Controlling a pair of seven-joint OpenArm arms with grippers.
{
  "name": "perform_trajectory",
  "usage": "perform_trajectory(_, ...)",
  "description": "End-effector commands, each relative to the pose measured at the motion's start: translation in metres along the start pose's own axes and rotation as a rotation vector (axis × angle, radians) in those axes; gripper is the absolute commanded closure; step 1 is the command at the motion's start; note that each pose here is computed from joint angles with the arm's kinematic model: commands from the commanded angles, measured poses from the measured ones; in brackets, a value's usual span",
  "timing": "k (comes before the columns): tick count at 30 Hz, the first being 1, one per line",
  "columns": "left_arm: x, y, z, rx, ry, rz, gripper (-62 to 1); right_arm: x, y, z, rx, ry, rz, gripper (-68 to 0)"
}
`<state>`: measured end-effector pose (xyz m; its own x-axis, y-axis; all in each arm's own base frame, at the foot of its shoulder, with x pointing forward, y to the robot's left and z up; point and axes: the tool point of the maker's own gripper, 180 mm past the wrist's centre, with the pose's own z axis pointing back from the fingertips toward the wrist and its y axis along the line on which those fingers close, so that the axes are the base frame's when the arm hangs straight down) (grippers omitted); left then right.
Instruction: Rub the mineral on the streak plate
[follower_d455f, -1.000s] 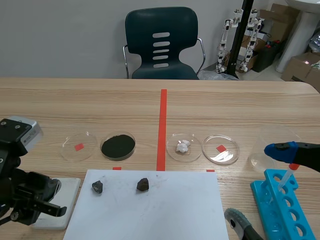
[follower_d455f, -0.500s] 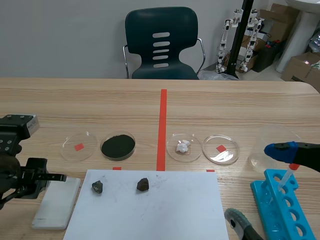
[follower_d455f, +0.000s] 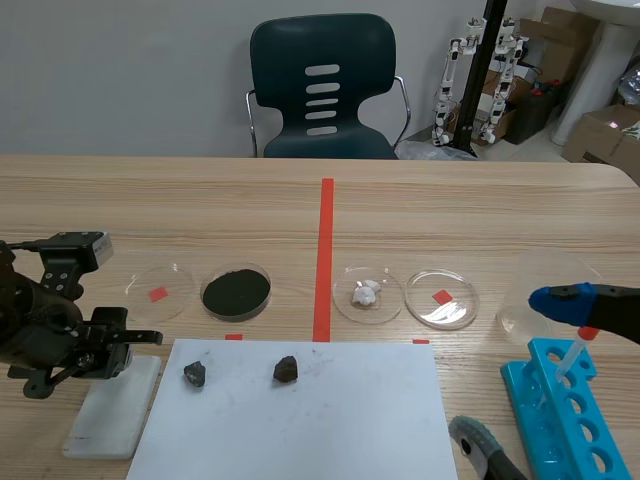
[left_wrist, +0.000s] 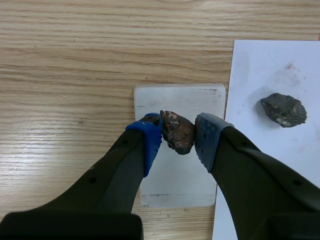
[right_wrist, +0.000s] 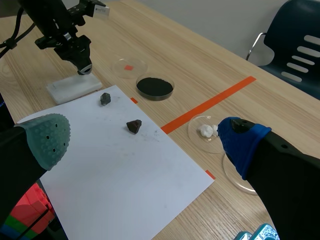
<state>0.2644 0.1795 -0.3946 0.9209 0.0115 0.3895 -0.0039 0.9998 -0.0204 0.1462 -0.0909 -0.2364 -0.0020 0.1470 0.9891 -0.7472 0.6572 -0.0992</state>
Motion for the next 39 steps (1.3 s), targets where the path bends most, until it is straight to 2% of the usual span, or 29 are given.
perform_trajectory(1,0.006,0.003,0.001,0.005,-0.009,0.001,-12.6,0.007,-0.004,0.0,-0.002,-0.024,0.007,-62.1)
perform_trajectory(13,0.004,0.008,-0.014,0.01,0.035,0.024,-12.6,0.007,-0.004,0.0,-0.002,-0.024,0.007,-62.1)
perform_trajectory(22,-0.005,-0.008,-0.017,-0.017,0.065,-0.002,-12.6,0.007,-0.004,0.0,-0.002,-0.024,0.007,-62.1)
perform_trajectory(26,-0.009,-0.019,-0.018,-0.054,0.078,-0.007,-12.6,0.007,-0.004,0.0,-0.002,-0.024,0.007,-62.1)
perform_trajectory(35,-0.012,-0.045,-0.017,-0.167,0.087,0.015,-12.6,0.007,-0.004,0.0,-0.002,-0.024,0.007,-62.1)
perform_trajectory(39,-0.012,-0.045,-0.017,-0.168,0.088,0.016,-12.6,0.007,-0.004,0.0,-0.002,-0.024,0.007,-62.1)
